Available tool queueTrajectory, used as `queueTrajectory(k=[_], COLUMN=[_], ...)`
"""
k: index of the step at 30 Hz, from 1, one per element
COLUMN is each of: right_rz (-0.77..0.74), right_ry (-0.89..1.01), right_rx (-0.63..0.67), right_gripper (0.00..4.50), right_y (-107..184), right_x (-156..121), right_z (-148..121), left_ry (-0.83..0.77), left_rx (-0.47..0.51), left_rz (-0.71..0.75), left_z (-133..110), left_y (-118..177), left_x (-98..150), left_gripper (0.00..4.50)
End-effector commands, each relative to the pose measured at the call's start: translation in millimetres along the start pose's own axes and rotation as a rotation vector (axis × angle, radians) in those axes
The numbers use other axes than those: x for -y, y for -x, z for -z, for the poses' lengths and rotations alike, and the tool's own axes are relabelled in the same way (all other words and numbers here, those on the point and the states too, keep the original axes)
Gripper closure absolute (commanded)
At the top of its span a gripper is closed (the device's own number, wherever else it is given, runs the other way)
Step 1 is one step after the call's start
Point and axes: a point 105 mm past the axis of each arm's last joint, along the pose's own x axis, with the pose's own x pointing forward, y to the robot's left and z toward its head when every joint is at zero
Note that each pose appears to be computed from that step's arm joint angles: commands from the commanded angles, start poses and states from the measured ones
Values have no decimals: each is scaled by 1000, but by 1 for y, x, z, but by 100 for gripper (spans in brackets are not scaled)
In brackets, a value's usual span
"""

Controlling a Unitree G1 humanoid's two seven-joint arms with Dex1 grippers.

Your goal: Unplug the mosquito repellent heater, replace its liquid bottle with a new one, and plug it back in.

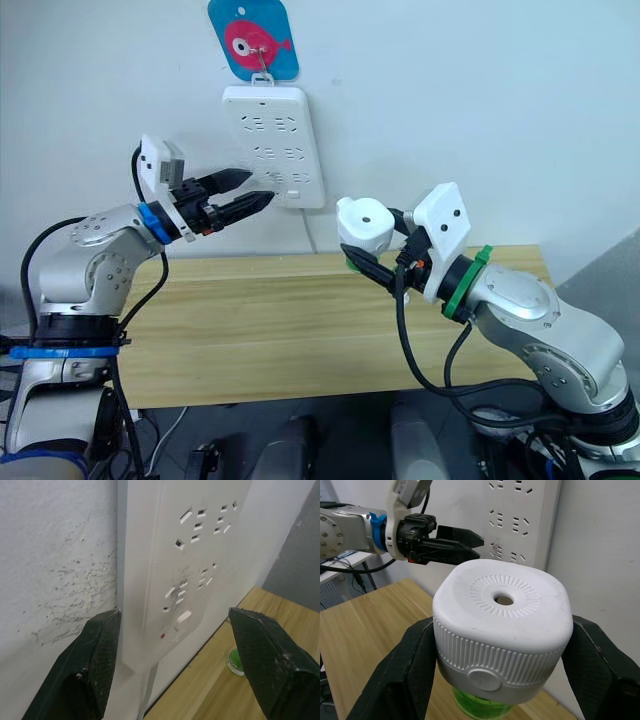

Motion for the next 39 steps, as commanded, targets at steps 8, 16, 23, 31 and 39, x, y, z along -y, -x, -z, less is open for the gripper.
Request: queueTrajectory(k=[8,16,23,31,39], right_rz=[3,-15,-29,-47,-64], right_ry=[43,36,26,17,4], right_rx=[61,52,52,58,58], right_gripper=[131,131,131,132,132], right_y=[4,5,5,4,0], right_x=[-4,-8,-11,-13,-17], right_z=[-16,-15,-14,-14,-14], left_ry=[-46,-76,-118,-46,-20], left_rx=[55,53,24,23,46], left_rz=[90,102,19,197,192], left_z=[-18,-25,-18,-19,-25], left_y=[-21,-21,-16,-19,-22], left_x=[6,4,-12,16,18], left_gripper=[92,92,92,92,179])
